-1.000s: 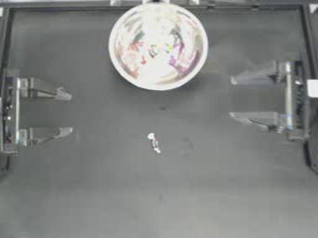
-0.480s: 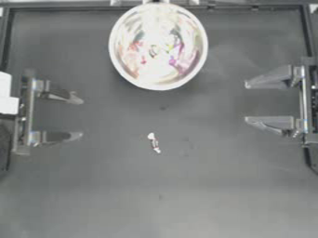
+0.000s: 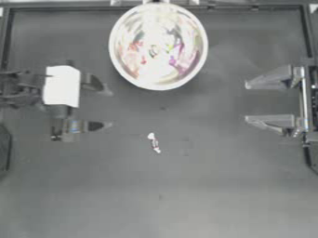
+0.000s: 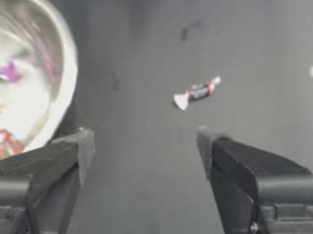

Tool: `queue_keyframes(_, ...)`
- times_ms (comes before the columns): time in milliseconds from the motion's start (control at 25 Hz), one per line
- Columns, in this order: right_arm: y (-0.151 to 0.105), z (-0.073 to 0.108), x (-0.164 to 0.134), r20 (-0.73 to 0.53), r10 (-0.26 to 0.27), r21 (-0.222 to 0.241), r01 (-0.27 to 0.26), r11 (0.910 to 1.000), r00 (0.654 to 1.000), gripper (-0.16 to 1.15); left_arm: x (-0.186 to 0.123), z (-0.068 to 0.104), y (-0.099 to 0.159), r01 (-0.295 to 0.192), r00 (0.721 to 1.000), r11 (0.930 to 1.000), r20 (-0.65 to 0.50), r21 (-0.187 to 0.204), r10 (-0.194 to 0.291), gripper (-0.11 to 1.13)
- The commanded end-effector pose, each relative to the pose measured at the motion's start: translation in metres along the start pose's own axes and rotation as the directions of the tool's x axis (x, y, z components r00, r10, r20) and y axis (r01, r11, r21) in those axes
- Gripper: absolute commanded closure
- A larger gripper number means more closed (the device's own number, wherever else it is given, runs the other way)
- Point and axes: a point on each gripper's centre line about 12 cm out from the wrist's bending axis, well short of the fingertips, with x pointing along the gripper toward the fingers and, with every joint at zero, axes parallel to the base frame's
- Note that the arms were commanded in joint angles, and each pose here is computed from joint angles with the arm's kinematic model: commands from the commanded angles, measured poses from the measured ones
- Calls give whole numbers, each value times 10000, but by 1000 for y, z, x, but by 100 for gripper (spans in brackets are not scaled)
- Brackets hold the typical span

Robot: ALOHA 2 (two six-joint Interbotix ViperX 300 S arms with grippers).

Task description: Put candies in bowl

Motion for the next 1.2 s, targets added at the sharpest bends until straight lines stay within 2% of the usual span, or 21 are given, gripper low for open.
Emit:
queue_keyframes(40,1,5,1,162,55,147,-58,9999,9999,0,15,14,4,54,9999,9995,-114,312,-51,4)
queue_keyframes(240,1,4,1,152,44,255,-48,9997,9999,0,38,19,0,525,9963,9932,-730,1039,-450,5)
queue_keyframes(560,1,1,0,211,76,594,-88,9982,9997,0,69,20,-3,1058,9854,9837,-1479,1454,-841,5)
queue_keyframes(760,1,3,0,399,135,685,-162,9975,9991,0,88,18,-9,1341,9780,9788,-1802,1549,-1055,5)
queue_keyframes(880,1,3,0,401,131,731,-160,9972,9991,0,95,19,-11,1416,9761,9768,-1870,1605,-1108,5)
queue_keyframes(1200,1,3,0,405,121,807,-154,9966,9991,0,109,20,-20,1703,9704,9661,-2033,1940,-1302,5)
